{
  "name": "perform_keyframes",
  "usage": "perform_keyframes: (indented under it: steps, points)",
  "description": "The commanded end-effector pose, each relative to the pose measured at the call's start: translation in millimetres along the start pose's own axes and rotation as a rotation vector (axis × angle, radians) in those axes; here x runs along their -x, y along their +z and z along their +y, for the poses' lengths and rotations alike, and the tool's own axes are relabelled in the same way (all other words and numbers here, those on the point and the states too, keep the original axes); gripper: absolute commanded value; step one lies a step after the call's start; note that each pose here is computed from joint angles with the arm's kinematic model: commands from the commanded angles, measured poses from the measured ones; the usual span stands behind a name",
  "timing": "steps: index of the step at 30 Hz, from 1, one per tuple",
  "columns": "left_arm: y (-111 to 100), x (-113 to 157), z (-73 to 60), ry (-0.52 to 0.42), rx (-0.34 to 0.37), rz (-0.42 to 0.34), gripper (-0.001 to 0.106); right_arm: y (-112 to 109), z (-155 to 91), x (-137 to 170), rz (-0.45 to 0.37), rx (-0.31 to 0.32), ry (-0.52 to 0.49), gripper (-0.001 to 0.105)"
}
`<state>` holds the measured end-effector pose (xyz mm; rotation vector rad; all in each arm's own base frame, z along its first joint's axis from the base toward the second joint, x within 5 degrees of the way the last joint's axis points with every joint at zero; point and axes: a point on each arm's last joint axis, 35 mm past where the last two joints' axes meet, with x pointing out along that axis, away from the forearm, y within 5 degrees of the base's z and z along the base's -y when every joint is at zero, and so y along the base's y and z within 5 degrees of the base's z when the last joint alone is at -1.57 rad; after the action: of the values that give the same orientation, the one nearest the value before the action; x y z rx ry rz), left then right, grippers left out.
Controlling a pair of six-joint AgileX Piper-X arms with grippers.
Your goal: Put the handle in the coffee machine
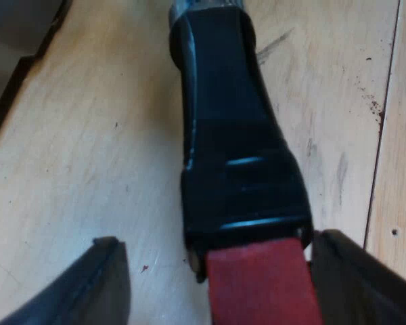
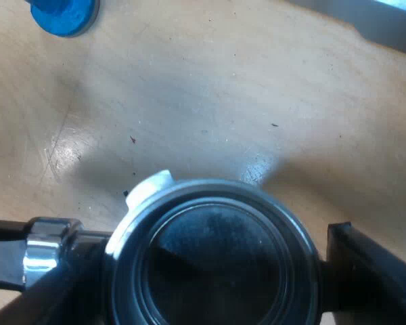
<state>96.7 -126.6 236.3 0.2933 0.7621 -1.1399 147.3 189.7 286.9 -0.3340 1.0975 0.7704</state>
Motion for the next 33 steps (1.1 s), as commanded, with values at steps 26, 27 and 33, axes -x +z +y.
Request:
perform_keyframes:
  steps: [26,27,33]
  points:
    - [1.6,1.1,-4.6,-0.125,-0.002,-0.021,0.0,3.1,0.9,7.6,-0.038,-0.027,0.013,0.0]
    - [1.6,1.1,-4.6,-0.125,-0.002,-0.021,0.0,3.1,0.9,7.6,-0.038,-0.027,0.013,0.0]
    - [1.8,1.1,-4.6,-0.125,-0.003,-0.023,0.0,3.1,0.9,7.6,-0.038,-0.042,0.013,0.014]
